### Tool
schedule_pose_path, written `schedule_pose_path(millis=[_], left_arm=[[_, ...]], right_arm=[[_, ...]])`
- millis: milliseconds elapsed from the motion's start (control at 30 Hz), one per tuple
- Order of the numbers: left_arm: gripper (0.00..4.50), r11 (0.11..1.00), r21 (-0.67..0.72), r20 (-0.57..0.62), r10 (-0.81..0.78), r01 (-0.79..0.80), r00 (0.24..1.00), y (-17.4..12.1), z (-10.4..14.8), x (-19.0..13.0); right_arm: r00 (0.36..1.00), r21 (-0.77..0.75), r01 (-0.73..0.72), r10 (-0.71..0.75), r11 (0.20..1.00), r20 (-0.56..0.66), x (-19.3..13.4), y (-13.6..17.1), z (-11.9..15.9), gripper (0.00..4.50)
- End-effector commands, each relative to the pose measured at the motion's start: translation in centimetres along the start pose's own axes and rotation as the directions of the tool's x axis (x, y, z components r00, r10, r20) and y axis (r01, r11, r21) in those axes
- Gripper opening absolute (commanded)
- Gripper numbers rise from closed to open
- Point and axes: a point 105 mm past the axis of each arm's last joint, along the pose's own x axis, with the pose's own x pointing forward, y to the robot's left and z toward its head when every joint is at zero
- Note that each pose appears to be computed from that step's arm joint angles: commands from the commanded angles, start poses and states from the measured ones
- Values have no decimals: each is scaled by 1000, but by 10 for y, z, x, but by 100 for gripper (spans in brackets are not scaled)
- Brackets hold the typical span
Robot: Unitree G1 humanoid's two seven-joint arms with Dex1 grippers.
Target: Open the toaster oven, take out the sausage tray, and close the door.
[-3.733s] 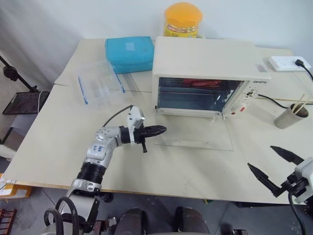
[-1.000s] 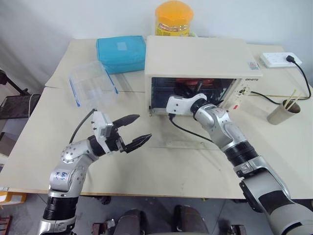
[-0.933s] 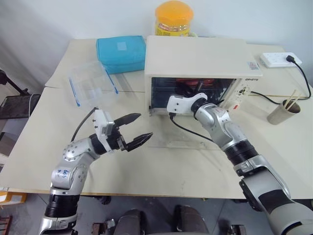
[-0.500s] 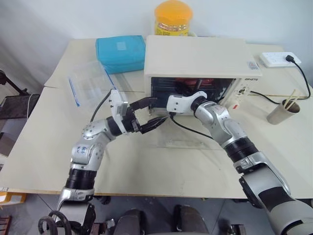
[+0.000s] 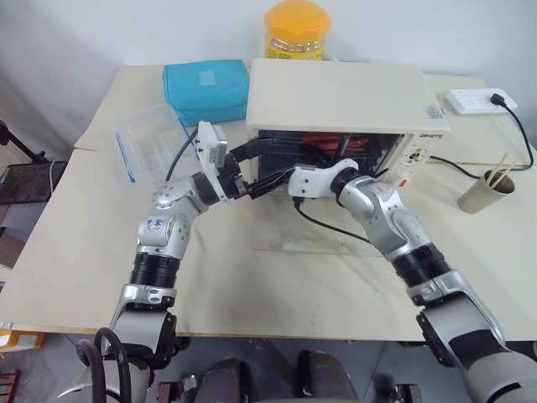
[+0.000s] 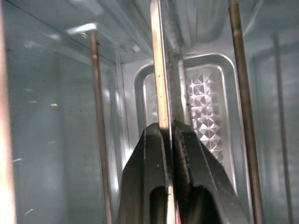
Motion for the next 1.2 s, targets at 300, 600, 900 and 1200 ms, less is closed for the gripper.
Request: schedule_pose_path(millis=[300,600,900,1200], left_arm=[[450,1000,-12,-5,-2,2,1000,3,3,-6],[450,996,-87,-13,21,-22,1000,1,0,-15],[450,958,-274,-67,73,-89,995,-8,1,-51],[450,940,-338,-62,-68,43,996,-37,0,-42]], right_arm=[[999,48,30,-31,998,21,-58,-11,24,7],[1000,32,-22,22,999,-15,-92,4,19,7],[998,15,-66,66,998,9,-117,12,28,7],[997,16,-72,71,997,16,-115,12,28,7]])
